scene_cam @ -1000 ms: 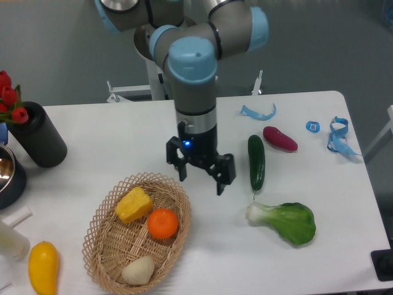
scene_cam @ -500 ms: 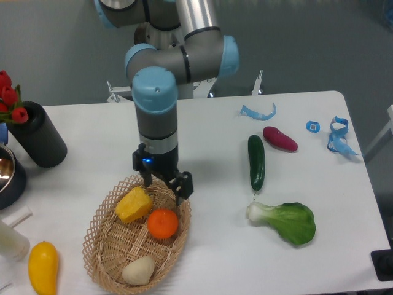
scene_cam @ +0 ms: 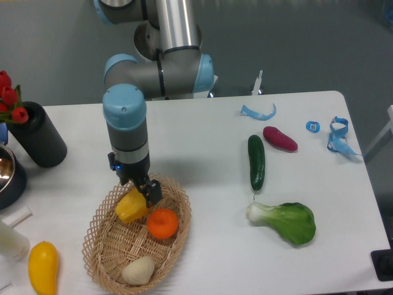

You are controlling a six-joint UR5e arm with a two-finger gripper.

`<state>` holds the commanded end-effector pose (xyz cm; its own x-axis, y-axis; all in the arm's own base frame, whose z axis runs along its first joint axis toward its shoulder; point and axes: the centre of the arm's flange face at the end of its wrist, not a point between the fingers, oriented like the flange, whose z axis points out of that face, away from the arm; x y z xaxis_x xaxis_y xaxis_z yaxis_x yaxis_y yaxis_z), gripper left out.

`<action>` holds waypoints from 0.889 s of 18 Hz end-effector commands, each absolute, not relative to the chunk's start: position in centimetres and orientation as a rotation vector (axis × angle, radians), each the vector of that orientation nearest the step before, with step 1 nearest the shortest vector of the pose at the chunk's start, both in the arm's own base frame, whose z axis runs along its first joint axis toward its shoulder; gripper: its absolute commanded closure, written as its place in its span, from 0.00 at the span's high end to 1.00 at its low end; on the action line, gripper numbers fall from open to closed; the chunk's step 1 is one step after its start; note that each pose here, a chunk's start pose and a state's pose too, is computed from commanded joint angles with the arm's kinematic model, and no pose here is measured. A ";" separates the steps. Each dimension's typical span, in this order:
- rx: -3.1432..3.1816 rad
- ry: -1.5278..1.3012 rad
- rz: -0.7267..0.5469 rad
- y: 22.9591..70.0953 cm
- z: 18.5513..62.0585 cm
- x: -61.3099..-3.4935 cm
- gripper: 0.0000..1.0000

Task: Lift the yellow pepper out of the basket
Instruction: 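Lower the gripper onto the yellow bell pepper in the basket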

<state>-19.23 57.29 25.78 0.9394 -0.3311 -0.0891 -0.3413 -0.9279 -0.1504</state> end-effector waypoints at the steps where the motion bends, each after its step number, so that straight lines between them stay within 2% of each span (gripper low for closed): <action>1: -2.936 0.519 0.085 57.4 25.3 -19.0 1.00; 16: -2.969 0.479 0.063 58.0 23.3 -19.2 1.00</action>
